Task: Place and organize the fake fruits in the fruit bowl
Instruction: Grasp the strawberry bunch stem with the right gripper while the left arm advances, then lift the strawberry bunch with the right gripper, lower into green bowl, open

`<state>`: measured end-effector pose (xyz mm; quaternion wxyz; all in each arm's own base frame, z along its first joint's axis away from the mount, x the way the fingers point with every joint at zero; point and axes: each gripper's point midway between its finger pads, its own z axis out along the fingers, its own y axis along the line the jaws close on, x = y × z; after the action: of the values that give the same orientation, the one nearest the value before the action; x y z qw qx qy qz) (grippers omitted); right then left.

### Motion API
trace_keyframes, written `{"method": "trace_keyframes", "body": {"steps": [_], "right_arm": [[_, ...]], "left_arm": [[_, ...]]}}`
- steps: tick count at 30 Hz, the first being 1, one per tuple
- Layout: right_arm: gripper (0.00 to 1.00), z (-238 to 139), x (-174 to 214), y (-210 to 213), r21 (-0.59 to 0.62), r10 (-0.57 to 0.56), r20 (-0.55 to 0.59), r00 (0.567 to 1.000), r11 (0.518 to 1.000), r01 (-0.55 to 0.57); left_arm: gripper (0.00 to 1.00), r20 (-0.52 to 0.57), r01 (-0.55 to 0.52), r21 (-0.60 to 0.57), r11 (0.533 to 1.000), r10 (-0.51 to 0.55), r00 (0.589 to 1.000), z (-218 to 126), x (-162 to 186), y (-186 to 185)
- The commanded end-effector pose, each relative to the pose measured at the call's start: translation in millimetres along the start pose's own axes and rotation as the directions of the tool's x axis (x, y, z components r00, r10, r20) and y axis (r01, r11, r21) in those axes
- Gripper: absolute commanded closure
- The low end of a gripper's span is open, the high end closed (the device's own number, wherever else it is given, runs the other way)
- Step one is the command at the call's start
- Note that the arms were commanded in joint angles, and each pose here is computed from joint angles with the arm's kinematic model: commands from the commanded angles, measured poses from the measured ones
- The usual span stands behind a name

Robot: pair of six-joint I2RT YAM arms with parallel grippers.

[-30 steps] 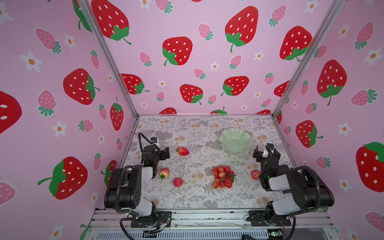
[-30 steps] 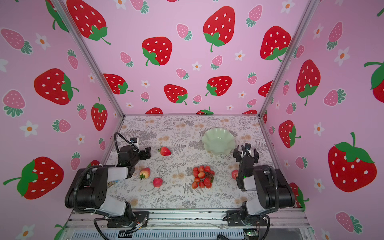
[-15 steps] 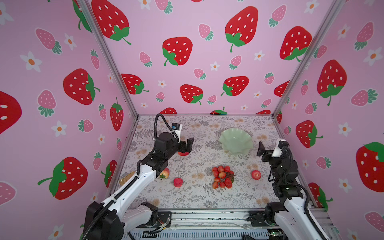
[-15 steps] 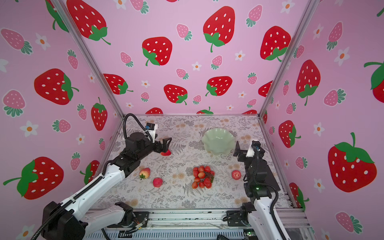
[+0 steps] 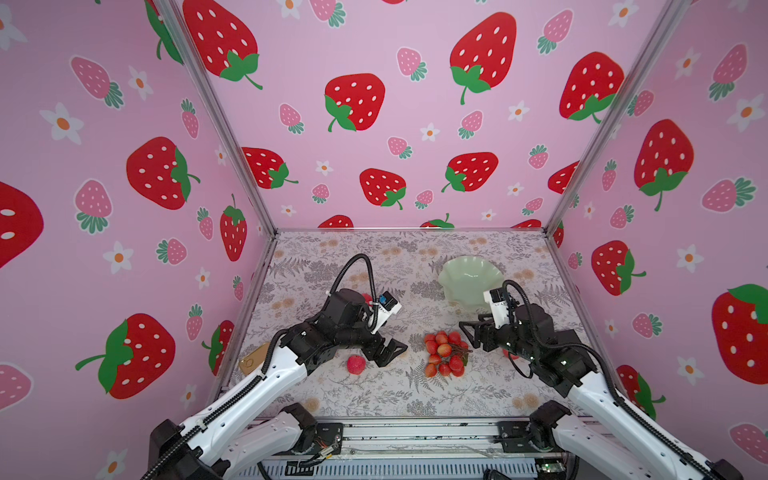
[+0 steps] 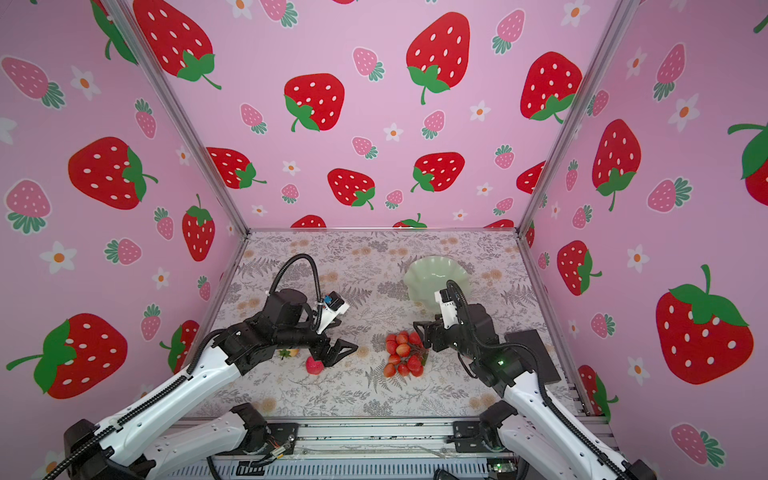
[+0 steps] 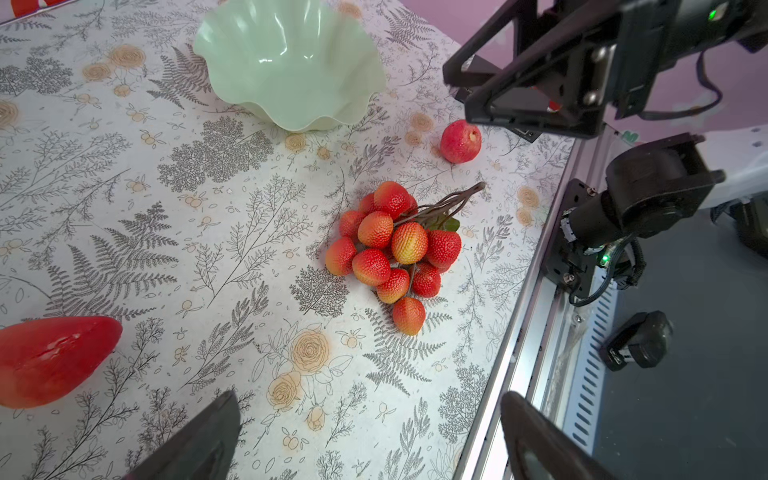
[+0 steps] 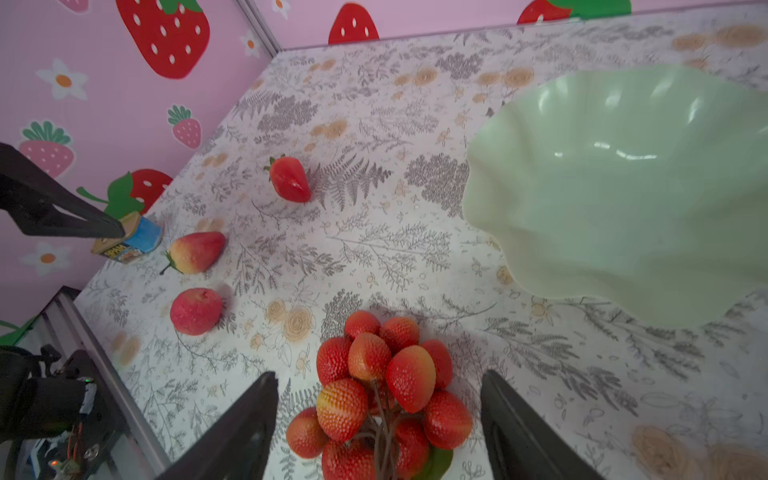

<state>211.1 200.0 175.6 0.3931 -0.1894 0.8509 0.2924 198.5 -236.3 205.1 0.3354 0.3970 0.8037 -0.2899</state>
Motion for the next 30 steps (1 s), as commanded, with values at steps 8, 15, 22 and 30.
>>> {"method": "trace_keyframes", "body": {"steps": [8, 15, 22, 30], "right_arm": [[0.34, 22, 64, -4, 0.076, 0.128, -0.242, 0.962, 0.991, -0.113], [0.44, 37, 84, -11, 0.125, 0.144, -0.325, 0.935, 0.986, -0.109], [0.61, 39, 94, -13, 0.141, 0.154, -0.355, 0.922, 0.984, -0.110], [0.88, 42, 86, -10, 0.142, 0.133, -0.365, 0.921, 0.986, -0.086]], "left_arm": [[0.01, 0.009, -0.044, 0.067, 0.997, 0.044, 0.999, 4, -6, -10], [0.01, 0.017, -0.048, 0.042, 0.998, 0.047, 0.999, 3, -5, -7], [0.01, 0.002, -0.040, 0.042, 0.998, 0.040, 0.999, 5, -4, -5], [0.01, 0.004, -0.039, 0.036, 0.999, 0.039, 0.999, 4, -5, -5]]}}
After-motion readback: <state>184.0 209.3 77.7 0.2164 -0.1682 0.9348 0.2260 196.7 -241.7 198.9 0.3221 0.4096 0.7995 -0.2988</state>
